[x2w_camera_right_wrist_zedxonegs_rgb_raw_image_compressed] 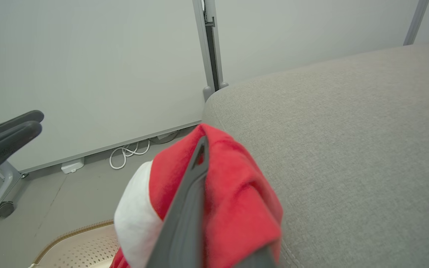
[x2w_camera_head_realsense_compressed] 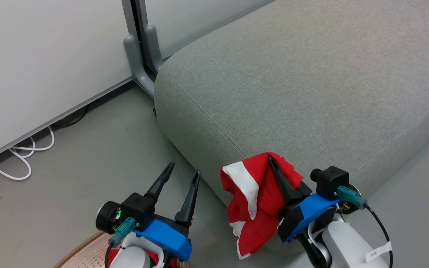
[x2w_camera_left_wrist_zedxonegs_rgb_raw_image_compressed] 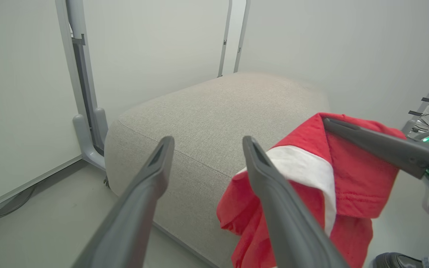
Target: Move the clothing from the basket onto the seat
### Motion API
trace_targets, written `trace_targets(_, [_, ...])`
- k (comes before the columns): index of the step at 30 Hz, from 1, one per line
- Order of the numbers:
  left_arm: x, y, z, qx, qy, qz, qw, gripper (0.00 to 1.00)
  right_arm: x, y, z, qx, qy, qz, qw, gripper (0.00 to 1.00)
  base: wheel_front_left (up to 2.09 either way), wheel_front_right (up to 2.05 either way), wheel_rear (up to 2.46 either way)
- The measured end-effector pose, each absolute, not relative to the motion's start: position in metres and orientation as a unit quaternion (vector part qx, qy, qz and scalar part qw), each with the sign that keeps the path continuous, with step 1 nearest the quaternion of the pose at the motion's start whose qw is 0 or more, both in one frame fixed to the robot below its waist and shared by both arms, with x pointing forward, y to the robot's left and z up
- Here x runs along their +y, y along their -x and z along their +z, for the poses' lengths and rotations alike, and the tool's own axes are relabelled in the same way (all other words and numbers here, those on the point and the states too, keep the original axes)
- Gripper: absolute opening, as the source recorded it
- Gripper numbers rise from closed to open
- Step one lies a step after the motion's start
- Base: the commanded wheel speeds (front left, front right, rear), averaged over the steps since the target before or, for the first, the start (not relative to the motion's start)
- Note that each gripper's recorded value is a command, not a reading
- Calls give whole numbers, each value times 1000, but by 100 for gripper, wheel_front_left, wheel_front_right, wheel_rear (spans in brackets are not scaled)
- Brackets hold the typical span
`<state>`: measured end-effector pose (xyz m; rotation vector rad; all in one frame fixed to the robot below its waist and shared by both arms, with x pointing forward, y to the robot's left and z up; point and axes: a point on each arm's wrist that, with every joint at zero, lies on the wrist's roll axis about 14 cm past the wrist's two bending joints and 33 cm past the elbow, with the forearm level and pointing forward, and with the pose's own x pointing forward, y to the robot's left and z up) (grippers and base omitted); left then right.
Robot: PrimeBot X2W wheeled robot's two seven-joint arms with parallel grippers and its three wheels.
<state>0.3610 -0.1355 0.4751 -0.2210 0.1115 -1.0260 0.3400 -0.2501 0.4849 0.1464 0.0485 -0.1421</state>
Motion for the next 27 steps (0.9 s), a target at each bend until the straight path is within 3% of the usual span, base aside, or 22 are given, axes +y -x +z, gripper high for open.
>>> trace_targets(20, [-137, -366, 469, 61, 103, -495, 861, 100, -257, -337, 482, 24, -70, -85, 994, 0, 0, 0, 0])
trace_targets(27, [-135, -373, 459, 68, 100, -495, 860, 100, -282, -355, 502, 5, -47, -106, 993, 0, 0, 0, 0])
